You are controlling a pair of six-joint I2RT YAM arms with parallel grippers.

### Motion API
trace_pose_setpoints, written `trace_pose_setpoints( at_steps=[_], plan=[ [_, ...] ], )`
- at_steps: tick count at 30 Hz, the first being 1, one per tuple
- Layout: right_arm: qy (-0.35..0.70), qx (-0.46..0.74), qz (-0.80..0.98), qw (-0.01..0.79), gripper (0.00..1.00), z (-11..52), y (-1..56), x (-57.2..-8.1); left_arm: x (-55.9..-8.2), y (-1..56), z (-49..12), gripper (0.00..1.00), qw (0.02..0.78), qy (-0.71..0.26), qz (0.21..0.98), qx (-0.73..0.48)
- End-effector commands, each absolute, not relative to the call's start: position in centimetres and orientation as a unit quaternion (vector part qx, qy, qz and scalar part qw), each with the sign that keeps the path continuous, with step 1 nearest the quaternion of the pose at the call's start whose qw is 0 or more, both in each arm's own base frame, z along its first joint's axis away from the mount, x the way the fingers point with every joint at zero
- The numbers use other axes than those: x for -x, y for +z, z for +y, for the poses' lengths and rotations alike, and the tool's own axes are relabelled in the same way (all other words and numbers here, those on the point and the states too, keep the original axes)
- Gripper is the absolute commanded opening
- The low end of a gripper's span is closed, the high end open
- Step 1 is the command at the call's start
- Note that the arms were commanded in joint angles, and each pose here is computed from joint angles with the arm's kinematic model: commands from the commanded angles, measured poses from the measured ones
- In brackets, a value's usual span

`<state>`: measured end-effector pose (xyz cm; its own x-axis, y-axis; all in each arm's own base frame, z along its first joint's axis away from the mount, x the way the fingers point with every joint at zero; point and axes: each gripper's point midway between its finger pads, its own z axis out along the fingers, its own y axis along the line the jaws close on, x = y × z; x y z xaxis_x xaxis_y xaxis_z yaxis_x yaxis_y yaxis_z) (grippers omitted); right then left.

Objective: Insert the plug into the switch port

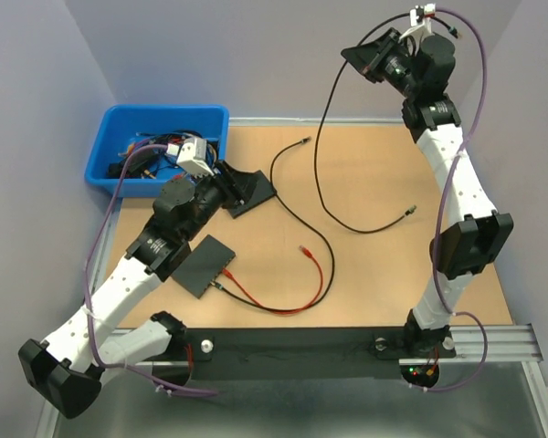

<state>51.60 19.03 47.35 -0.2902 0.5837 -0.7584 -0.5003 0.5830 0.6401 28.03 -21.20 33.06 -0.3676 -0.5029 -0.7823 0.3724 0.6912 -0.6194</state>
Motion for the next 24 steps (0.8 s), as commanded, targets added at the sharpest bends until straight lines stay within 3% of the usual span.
trace_pose_setpoints(
  at_steps=[1, 8, 9, 11, 24],
  plan=[
    [0.495, 0.015, 0.652, 0.574, 0.0, 20.3, 50.7, -47.1, -27.3, 40.6, -22.1, 0.56, 0.62, -0.446, 0.645, 0.01],
    [0.57, 0.043, 0.665, 0.48, 0.0, 21.8, 49.7, -39.7, -26.6, 45.3, -22.5, 0.56, 0.651, -0.479, 0.59, 0.002],
    [0.578, 0.042, 0.669, 0.465, 0.01, 22.0, 49.0, -39.6, -24.7, 45.3, -24.1, 0.68, 0.656, -0.478, 0.575, -0.105],
    [0.605, 0.052, 0.66, 0.443, 0.0, 22.3, 49.4, -37.3, -24.6, 45.7, -24.8, 0.7, 0.658, -0.479, 0.567, -0.125],
    [0.716, 0.071, 0.584, 0.375, 0.0, 22.5, 50.2, -28.6, -23.1, 46.0, -31.6, 0.73, 0.623, -0.54, 0.525, -0.213]
  ],
)
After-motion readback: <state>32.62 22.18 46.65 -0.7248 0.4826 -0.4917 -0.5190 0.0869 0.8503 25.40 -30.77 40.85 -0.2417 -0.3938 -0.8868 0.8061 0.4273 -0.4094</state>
